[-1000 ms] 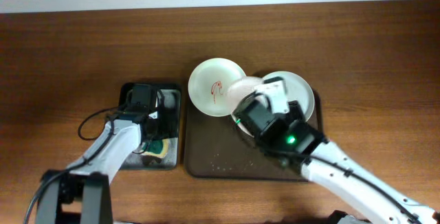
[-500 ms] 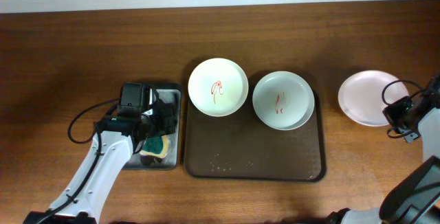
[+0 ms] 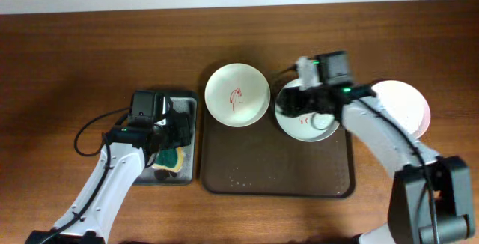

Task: Clean dirty plates on tray and stack at the side
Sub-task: 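Grasp the left plate's rim with right gripper and pull it forward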

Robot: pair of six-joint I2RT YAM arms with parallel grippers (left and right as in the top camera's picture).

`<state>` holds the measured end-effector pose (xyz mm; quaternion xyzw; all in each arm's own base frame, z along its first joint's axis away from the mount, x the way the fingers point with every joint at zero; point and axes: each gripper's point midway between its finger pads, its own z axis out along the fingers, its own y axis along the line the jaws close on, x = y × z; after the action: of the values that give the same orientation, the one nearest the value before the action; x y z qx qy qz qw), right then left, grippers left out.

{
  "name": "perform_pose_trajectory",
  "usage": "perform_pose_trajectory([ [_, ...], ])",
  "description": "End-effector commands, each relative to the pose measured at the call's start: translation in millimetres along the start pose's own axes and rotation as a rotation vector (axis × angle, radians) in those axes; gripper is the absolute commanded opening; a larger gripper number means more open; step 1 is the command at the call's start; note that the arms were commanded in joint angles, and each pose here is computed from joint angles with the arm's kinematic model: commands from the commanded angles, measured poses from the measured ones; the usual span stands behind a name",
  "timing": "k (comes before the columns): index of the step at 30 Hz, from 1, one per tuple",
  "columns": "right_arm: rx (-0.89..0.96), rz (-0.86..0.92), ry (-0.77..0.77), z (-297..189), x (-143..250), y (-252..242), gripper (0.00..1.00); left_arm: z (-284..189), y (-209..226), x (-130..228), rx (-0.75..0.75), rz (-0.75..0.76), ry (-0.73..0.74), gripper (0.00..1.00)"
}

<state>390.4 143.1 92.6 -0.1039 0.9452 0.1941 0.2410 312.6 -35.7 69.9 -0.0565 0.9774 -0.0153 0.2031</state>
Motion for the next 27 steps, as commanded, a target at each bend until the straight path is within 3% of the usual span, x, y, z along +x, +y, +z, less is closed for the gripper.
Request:
perform_pose_trajectory([
  [1, 0.115, -0.128, -0.142, -0.2, -40.9, 9.4, 0.75, -3.9, -1.1, -5.2, 0.01, 0.0, -0.014, 0.99],
  [3, 0.131, -0.172, -0.232, 11.3, -61.5, 20.0, 0.74, -3.9, -0.7, -3.2, 0.008, 0.001, -0.006, 0.99],
  [8, 0.103, -0.181, -0.151, 76.8, -37.2, 15.3, 0.69, -3.8, -0.5, -2.5, 0.007, 0.001, -0.003, 0.99],
  [11, 0.097, -0.157, -0.138, 90.9, -31.2, 13.6, 0.34, -3.8, -0.4, -2.0, 0.007, 0.001, -0.001, 0.99],
  [15, 0.01, -0.149, -0.062, 93.0, -12.8, 26.4, 0.07, -3.8, -0.3, -1.9, 0.007, 0.001, -0.001, 0.99],
  [16, -0.001, -0.114, -0.02, 86.1, -4.0, 29.1, 0.04, -3.8, -0.2, -1.8, 0.006, 0.001, 0.0, 0.99],
  [18, 0.016, -0.088, 0.082, 66.4, 18.6, 29.2, 0.04, -3.8, -0.3, -1.9, 0.006, 0.001, -0.001, 0.99],
  [20, -0.007, 0.016, 0.311, 39.4, 72.3, 35.6, 0.04, -3.8, -0.3, -2.1, 0.006, 0.001, -0.001, 0.99],
  [23, 0.016, 0.098, 0.523, 20.1, 122.4, 33.2, 0.04, -3.9, -0.3, -1.1, 0.006, 0.001, 0.002, 0.99],
  [24, 0.023, 0.108, 0.557, 15.8, 129.6, 32.6, 0.18, -3.9, 0.0, 1.6, 0.005, 0.002, 0.014, 0.99],
  [27, 0.028, 0.114, 0.576, 14.1, 134.9, 31.6, 0.23, -4.0, 0.3, 7.2, 0.002, 0.005, 0.036, 0.99],
])
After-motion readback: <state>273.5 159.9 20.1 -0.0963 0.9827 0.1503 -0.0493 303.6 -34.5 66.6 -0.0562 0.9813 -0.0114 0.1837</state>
